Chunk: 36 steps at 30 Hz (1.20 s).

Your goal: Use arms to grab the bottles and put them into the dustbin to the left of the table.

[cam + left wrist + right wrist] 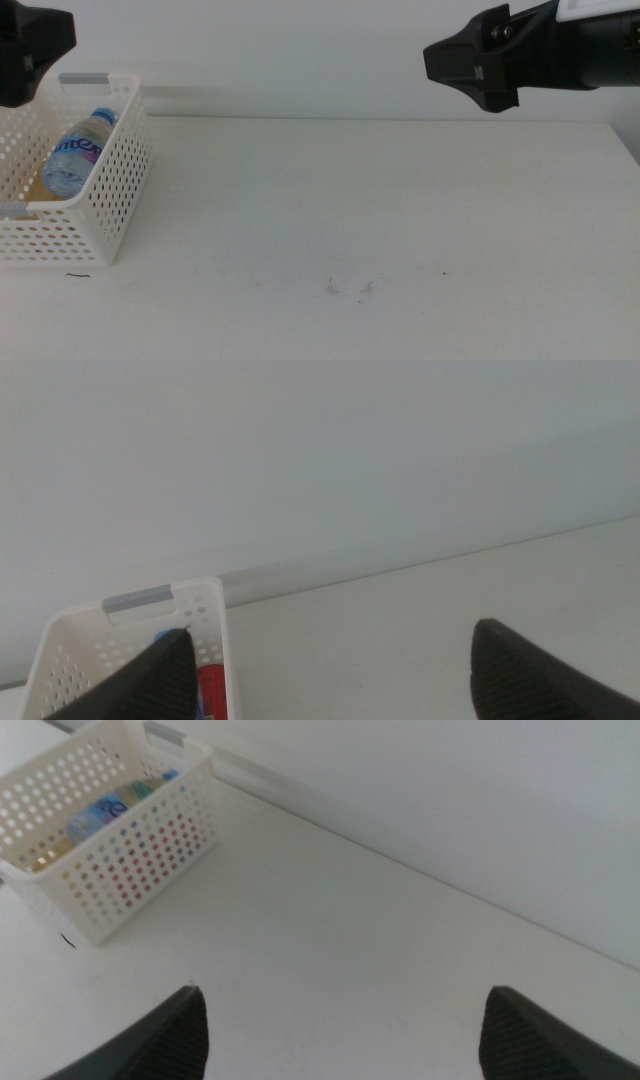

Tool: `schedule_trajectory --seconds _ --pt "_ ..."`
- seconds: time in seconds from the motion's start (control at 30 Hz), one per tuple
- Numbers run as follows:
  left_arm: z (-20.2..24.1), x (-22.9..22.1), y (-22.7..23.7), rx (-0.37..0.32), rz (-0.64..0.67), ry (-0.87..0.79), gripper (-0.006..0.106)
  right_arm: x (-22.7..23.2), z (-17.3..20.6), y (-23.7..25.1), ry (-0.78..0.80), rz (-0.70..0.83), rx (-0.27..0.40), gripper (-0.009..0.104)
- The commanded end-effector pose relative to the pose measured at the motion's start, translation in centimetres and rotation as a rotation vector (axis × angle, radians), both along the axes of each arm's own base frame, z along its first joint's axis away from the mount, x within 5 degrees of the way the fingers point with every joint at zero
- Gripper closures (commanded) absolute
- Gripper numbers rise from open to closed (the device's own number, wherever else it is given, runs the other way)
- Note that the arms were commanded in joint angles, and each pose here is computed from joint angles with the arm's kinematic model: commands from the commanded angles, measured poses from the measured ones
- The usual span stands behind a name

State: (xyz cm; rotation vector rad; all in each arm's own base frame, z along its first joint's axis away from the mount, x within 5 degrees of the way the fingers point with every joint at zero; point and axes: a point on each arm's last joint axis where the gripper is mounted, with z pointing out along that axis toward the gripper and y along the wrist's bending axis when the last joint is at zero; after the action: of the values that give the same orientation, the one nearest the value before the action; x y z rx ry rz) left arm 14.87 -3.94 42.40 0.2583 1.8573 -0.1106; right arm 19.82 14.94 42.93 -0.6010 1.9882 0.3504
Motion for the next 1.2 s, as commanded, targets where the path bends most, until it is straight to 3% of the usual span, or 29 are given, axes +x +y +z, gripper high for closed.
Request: schedule_trajectory --seconds 0.0,0.1,0.27,0.4,0.57,0.77,0.93,1.17 --pt "-0.1 -0.1 -0.1 -0.002 -0.005 -0.003 0.007 0.1 -0.2 0.1 -0.010 0.006 0.043 0.006" --pt "-0.4 -0.1 -0.2 -0.019 -0.012 0.010 0.007 0.1 -0.9 -0.9 -0.035 -0.023 0.150 0.006" --pt "-3.5 -2.2 0.6 -0.081 -0.015 -0.098 0.007 -0.5 -5.0 -5.1 -0.145 -0.157 0.227 0.006" --pt "-8.8 -4.6 1.8 -0.086 0.027 -0.128 0.007 -4.3 -9.3 -9.4 -0.154 -0.285 0.215 0.006" --pt "-15.3 -7.3 2.9 -0.210 0.128 -0.078 0.007 -9.2 -14.3 -13.0 -0.199 -0.434 0.202 0.006" --pt "-21.0 -9.1 3.7 -0.202 0.223 -0.076 0.007 -13.0 -19.6 -14.6 -0.278 -0.560 0.213 0.006" --pt "-23.7 -9.4 3.7 -0.200 0.226 -0.077 0.007 -14.3 -22.4 -14.9 -0.343 -0.579 0.196 0.006" --pt "-23.5 -9.4 3.7 -0.203 0.225 -0.094 0.007 -14.2 -23.5 -14.9 -0.337 -0.577 0.180 0.006"
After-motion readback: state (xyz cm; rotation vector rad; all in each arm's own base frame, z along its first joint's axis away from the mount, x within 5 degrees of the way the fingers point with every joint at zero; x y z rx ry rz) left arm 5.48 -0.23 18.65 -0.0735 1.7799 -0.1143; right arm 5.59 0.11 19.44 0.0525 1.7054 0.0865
